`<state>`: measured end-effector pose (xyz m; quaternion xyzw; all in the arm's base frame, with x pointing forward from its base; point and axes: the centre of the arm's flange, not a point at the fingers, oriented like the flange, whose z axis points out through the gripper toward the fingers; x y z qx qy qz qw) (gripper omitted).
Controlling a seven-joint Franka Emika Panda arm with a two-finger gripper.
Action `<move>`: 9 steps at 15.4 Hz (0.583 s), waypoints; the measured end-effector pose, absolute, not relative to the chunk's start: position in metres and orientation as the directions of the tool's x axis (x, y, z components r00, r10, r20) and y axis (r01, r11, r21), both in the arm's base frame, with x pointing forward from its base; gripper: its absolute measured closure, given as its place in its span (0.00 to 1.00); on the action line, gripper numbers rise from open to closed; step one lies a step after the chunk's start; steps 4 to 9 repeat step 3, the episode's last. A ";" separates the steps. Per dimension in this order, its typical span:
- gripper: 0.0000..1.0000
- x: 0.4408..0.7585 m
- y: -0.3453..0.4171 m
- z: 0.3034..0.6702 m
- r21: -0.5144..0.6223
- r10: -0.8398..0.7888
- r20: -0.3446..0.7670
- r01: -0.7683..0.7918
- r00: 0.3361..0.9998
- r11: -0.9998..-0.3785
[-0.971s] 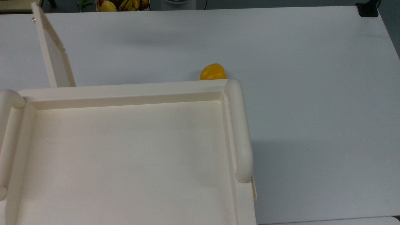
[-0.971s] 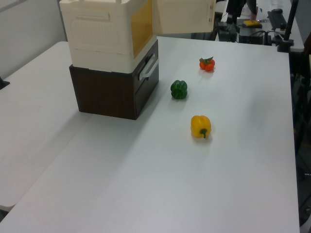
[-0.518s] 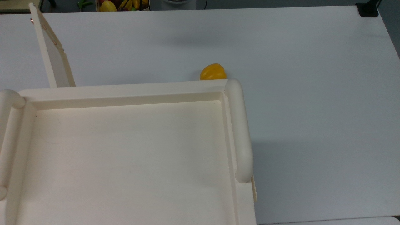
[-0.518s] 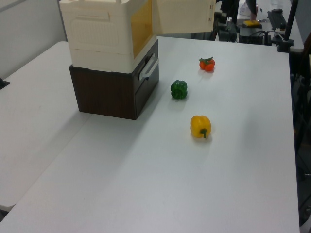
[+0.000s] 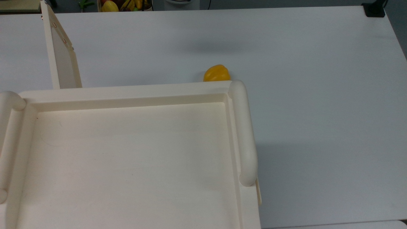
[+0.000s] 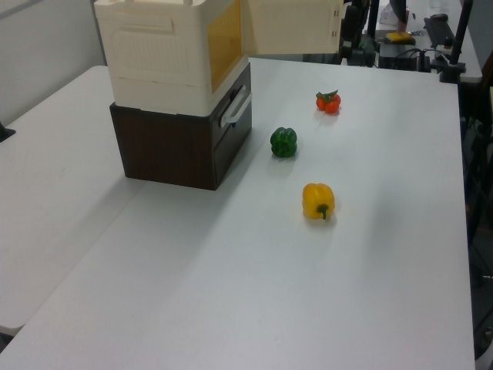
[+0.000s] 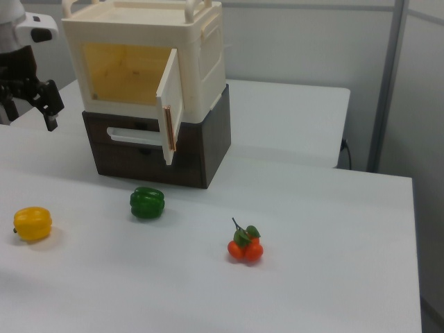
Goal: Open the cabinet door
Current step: 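Release the door and move the gripper away from the cabinet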
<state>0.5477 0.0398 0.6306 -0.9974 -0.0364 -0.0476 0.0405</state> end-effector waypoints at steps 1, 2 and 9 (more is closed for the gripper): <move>0.00 0.549 0.038 0.629 -0.077 0.073 0.096 0.081 0.993 -0.994; 0.00 0.550 0.036 0.628 -0.077 0.073 0.096 0.081 0.993 -0.994; 0.00 0.550 0.035 0.628 -0.076 0.072 0.097 0.080 0.993 -0.994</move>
